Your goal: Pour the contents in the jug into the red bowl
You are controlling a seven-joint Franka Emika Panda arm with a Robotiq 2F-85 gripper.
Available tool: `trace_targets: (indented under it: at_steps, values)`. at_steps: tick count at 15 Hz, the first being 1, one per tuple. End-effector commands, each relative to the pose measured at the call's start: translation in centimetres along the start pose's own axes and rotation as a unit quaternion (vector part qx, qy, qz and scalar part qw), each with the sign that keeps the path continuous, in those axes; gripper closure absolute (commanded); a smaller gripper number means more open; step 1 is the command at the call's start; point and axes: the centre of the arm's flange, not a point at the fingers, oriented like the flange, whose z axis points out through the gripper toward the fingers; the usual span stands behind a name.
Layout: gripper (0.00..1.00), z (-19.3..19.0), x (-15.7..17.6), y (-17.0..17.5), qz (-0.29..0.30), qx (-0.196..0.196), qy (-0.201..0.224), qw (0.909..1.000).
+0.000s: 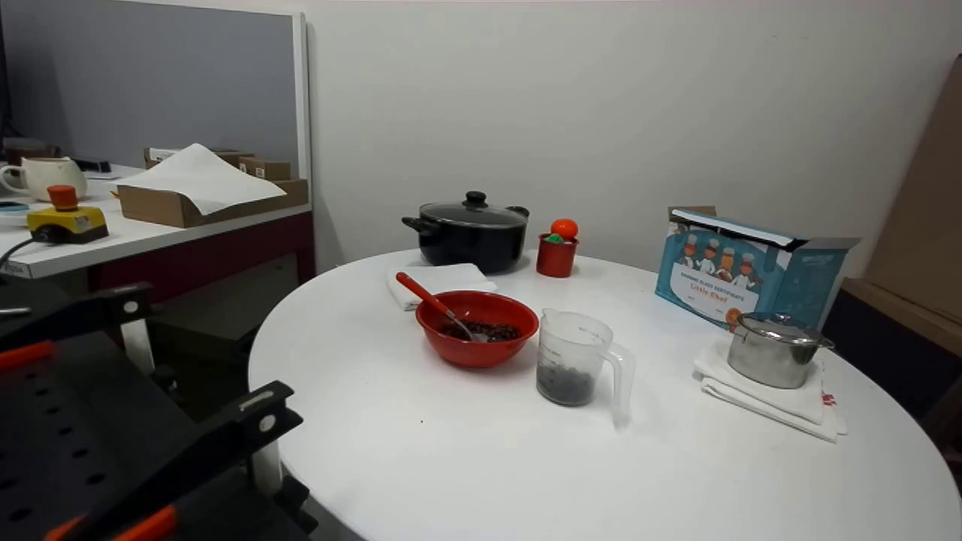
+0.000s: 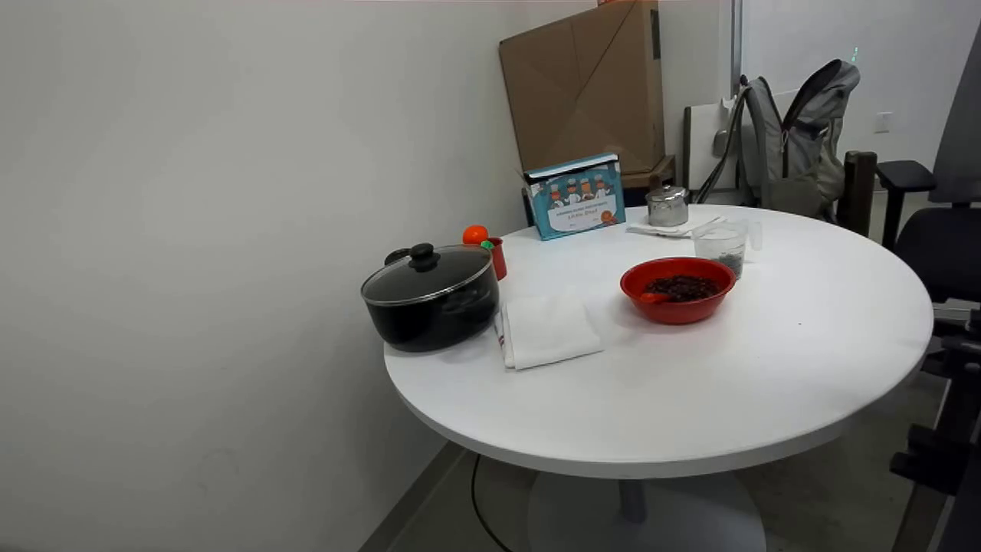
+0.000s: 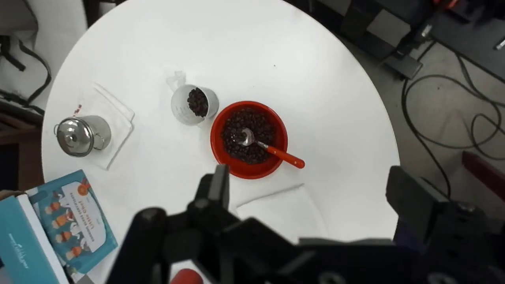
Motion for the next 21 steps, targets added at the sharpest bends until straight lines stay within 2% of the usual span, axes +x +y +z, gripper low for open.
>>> trace_targets:
  at_steps: [1,4,6,10,13,17,21]
  values:
    - [0.00,3.3,3.5,3.2,-0.094,-0.021,-0.031,0.9949]
    - [0.00,7.8,6.8,6.2,-0.170,-0.031,-0.058,0.9833]
    - [0.00,11.5,8.7,9.0,-0.197,-0.027,-0.074,0.9773]
    - [0.00,19.2,10.6,15.1,-0.227,0.014,-0.095,0.9692]
    - [0.00,23.5,10.8,18.3,-0.241,0.042,-0.099,0.9645]
    - [0.00,25.4,11.0,18.2,-0.261,0.038,-0.081,0.9613]
    - [0.00,25.7,11.3,16.9,-0.253,0.028,-0.061,0.9652]
